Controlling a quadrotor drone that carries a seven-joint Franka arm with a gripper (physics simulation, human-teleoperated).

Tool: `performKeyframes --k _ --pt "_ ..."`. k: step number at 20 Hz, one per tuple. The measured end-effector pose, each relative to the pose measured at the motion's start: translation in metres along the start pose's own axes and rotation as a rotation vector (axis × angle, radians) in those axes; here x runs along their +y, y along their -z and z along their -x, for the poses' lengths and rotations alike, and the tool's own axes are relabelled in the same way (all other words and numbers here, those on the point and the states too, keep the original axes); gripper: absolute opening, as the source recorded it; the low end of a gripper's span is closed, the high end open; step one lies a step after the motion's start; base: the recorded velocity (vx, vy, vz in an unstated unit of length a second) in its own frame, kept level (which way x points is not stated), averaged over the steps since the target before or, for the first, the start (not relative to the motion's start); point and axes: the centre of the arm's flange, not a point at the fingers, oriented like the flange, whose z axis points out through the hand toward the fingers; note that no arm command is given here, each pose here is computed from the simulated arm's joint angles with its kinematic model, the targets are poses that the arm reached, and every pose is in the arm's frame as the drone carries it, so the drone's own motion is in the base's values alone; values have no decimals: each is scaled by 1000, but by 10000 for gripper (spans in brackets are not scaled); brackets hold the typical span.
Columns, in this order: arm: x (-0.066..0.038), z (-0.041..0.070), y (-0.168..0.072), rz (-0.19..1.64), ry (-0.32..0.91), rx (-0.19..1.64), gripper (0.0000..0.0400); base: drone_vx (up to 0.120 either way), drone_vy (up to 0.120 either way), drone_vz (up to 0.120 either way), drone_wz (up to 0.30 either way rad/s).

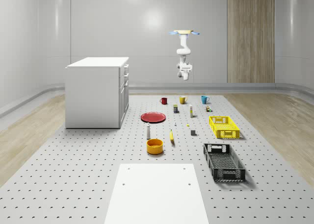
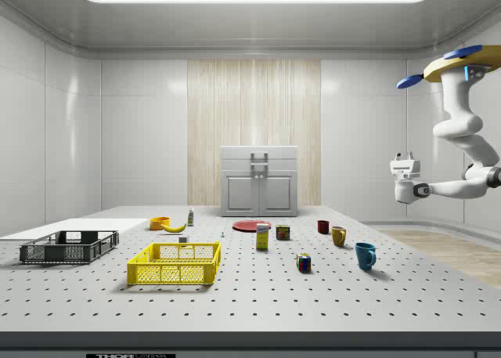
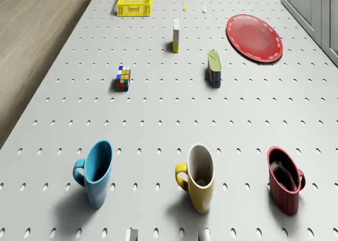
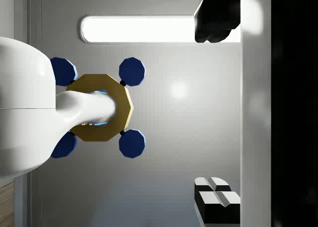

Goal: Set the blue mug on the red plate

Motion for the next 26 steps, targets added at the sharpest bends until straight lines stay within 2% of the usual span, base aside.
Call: performKeyframes --k 7,12,21,26 --pt "2 2 50 -4 0 4 400 0 0 0 0" --pt "1 1 75 -7 0 7 400 0 0 0 0" --pt "0 0 91 -12 0 12 400 0 0 0 0" --pt "0 0 93 -14 0 15 400 104 112 0 0"
